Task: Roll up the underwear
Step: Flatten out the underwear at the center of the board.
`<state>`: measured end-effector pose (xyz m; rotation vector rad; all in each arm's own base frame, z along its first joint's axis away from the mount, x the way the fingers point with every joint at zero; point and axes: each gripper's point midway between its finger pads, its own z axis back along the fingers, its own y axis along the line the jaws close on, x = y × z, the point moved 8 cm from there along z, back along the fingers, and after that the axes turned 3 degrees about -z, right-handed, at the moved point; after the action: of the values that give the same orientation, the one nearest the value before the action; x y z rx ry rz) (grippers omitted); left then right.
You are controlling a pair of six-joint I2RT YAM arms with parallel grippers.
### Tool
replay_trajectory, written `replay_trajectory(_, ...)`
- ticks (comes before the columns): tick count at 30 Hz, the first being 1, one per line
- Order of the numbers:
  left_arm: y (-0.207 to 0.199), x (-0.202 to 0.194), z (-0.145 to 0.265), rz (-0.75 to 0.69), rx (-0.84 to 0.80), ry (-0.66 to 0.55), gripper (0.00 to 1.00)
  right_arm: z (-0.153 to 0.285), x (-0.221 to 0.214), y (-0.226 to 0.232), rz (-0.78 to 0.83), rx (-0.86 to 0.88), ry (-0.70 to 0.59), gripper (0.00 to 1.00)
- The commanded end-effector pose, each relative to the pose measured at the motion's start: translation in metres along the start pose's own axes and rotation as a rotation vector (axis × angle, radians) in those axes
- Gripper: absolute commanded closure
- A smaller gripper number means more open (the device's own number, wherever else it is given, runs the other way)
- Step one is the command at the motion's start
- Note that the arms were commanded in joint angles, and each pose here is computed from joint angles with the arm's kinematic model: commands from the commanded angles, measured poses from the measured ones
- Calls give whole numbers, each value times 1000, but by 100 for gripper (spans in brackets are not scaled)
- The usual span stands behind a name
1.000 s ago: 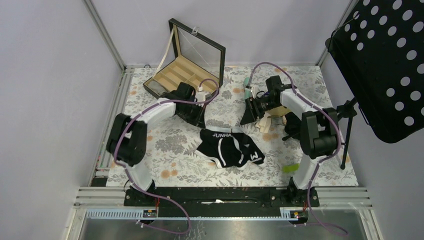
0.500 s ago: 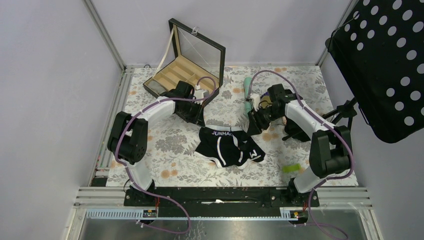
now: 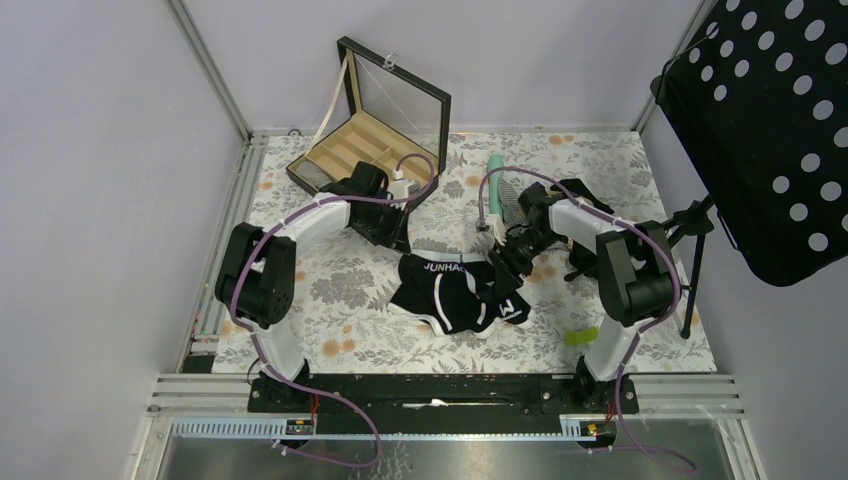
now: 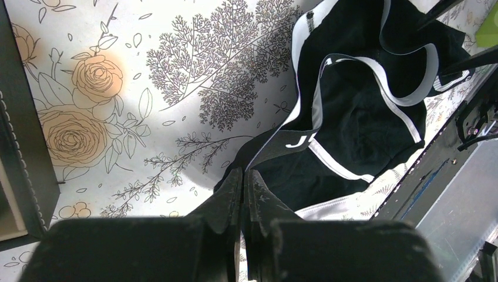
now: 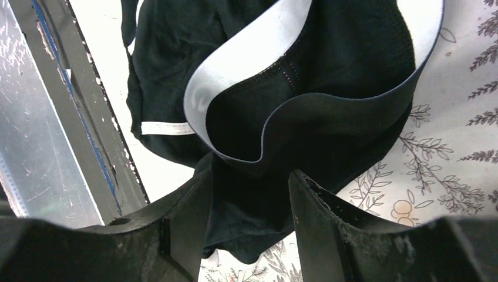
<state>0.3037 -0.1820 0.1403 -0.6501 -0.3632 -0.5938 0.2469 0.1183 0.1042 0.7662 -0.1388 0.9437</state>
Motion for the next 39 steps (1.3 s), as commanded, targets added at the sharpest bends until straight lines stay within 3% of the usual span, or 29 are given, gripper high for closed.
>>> replay_trajectory(1, 1, 18, 2, -60, -26, -54, 97, 4, 14, -6, 78, -1, -6, 42)
replay_trajectory(12, 3, 21, -1, -67, -32, -52, 97, -10, 17, -9, 87, 39, 22, 53)
replay_trajectory(14, 4, 21, -1, -66, -31, -51, 97, -12, 18, -7, 94, 44, 27, 60)
replay_trajectory(18, 4, 22, -1, -71, -30, -49, 97, -9, 23, -4, 98, 41, 17, 84)
replay_trajectory(23, 5, 20, 7, -98, -27, -35, 98, 20, 35, 12, 154, -24, -16, 96)
replay_trajectory(28, 17, 19, 31, -123, -14, -33, 100, 68, 55, 27, 194, -121, -123, 100)
replay_trajectory(31, 20, 29, 56, -142, 10, -99, 100, 90, 66, 33, 206, -211, -185, 100)
replay_trajectory(39, -11, 50, 120, -360, 112, -271, 100, 131, 85, 45, 217, -462, -351, 100)
